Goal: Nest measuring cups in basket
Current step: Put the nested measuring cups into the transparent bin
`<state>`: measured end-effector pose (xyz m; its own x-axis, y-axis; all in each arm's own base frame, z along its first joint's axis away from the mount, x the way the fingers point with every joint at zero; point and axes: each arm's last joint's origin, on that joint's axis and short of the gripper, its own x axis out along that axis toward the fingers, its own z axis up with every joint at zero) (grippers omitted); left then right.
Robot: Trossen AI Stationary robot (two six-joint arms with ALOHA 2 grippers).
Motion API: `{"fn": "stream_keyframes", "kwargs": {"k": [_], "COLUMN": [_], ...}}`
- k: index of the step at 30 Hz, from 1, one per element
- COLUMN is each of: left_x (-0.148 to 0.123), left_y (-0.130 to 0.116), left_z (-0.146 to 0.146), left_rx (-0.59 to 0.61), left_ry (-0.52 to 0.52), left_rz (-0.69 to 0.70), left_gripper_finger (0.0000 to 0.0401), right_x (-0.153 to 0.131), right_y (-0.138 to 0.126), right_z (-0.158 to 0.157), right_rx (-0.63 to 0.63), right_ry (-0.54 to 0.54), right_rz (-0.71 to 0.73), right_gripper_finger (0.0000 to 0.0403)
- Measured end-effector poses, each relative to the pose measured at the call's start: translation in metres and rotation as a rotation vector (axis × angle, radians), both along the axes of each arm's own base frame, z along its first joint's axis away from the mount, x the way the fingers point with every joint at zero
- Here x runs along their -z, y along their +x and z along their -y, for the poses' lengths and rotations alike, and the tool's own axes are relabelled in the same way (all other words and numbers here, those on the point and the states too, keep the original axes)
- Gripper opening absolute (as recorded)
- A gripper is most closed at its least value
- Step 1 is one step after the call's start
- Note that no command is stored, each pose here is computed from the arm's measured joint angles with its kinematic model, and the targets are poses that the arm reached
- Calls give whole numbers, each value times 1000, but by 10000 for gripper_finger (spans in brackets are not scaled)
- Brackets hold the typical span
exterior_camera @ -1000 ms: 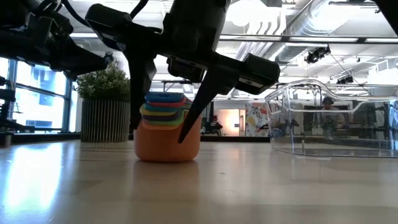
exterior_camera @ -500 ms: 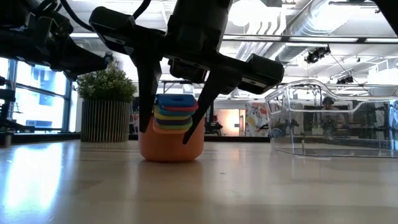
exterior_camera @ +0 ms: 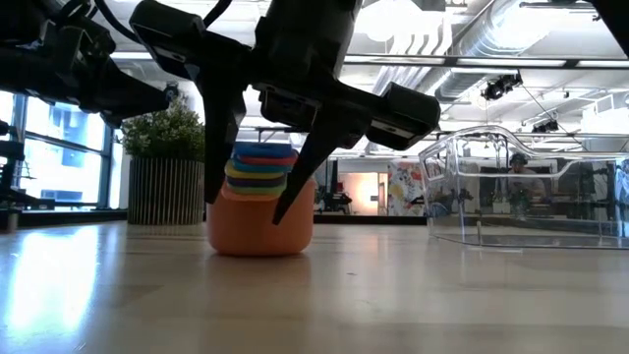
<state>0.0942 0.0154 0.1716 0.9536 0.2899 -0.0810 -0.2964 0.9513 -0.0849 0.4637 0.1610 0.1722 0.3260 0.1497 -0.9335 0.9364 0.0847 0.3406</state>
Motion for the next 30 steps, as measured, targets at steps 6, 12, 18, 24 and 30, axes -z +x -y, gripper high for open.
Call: {"fn": "stream_keyframes", "kwargs": {"k": [6,12,18,24,30], "left_x": [0,0,0,0,0], "left_y": [0,0,0,0,0], "left_z": [0,0,0,0,0], "left_rx": [0,0,0,0,0], "left_ry": [0,0,0,0,0], "left_rz": [0,0,0,0,0], "left_gripper_finger": [113,113,113,113,113], "right_x": [0,0,0,0,0], "right_y": [0,0,0,0,-3], "right_z": [0,0,0,0,1], "right_rx": [0,0,0,-8,-23], "right_ry": [3,2,3,0,-2], "right_rz": [3,4,4,1,-27], "right_gripper_finger": [159,159,179,202,238]}}
